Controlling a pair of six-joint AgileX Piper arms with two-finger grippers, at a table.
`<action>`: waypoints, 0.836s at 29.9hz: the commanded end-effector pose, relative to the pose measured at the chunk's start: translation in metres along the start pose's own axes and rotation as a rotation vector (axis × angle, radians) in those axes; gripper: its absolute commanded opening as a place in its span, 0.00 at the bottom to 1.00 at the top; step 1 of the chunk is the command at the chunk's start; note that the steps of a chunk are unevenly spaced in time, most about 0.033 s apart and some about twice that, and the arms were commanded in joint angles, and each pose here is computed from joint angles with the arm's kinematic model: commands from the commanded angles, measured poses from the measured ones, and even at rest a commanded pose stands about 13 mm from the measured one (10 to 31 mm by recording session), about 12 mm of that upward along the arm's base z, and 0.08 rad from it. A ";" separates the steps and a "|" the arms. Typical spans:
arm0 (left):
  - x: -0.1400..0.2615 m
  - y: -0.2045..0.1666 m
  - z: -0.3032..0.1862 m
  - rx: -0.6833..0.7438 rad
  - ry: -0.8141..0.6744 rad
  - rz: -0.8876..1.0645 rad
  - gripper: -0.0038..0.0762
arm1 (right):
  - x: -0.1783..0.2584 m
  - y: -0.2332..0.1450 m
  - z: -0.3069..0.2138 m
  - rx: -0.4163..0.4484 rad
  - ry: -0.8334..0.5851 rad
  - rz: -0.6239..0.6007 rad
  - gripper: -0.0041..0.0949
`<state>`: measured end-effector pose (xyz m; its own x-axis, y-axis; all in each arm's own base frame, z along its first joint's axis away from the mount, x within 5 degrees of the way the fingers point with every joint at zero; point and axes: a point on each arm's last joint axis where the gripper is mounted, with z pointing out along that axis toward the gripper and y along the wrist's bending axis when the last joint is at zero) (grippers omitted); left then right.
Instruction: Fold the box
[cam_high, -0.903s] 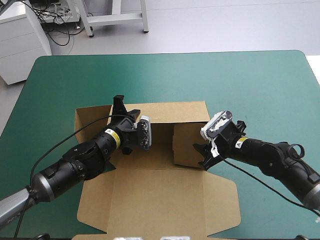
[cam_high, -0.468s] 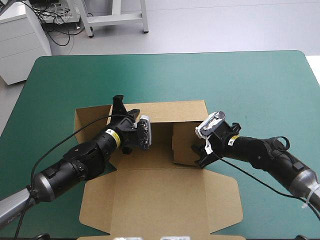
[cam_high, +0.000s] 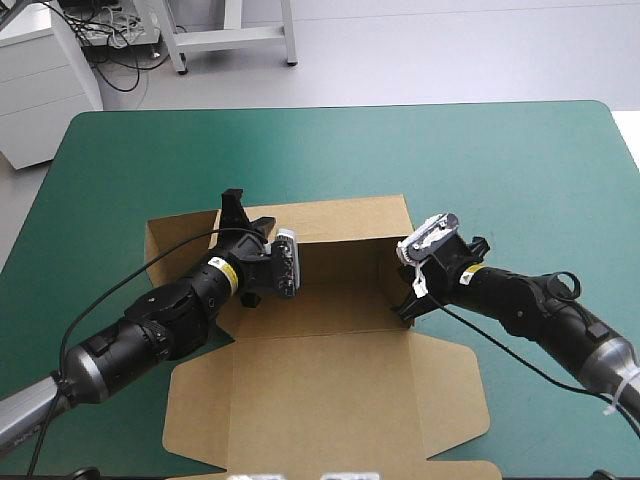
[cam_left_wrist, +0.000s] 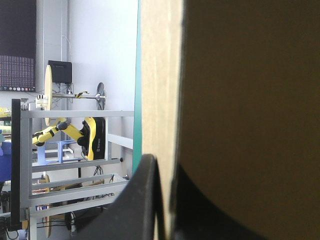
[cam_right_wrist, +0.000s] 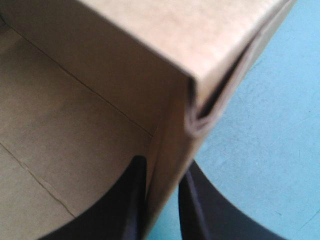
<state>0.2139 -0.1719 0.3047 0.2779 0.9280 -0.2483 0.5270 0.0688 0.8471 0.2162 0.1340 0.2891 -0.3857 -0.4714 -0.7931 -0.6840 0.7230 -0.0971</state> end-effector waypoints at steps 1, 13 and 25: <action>0.001 -0.007 0.001 0.049 0.019 -0.117 0.01 | -0.015 0.001 -0.010 0.005 -0.068 -0.033 0.09; -0.008 -0.007 0.001 0.052 -0.073 -0.173 0.36 | -0.019 -0.003 -0.011 0.042 -0.112 -0.036 0.02; -0.014 0.010 -0.040 -0.035 -0.178 -0.213 0.60 | -0.019 -0.004 -0.010 0.059 -0.117 -0.018 0.02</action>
<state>0.1932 -0.1691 0.3169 0.2651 0.8552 -0.4453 0.5811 0.2268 0.7816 0.2213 0.1332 0.2909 -0.3815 -0.4319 -0.8173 -0.6487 0.7549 -0.0961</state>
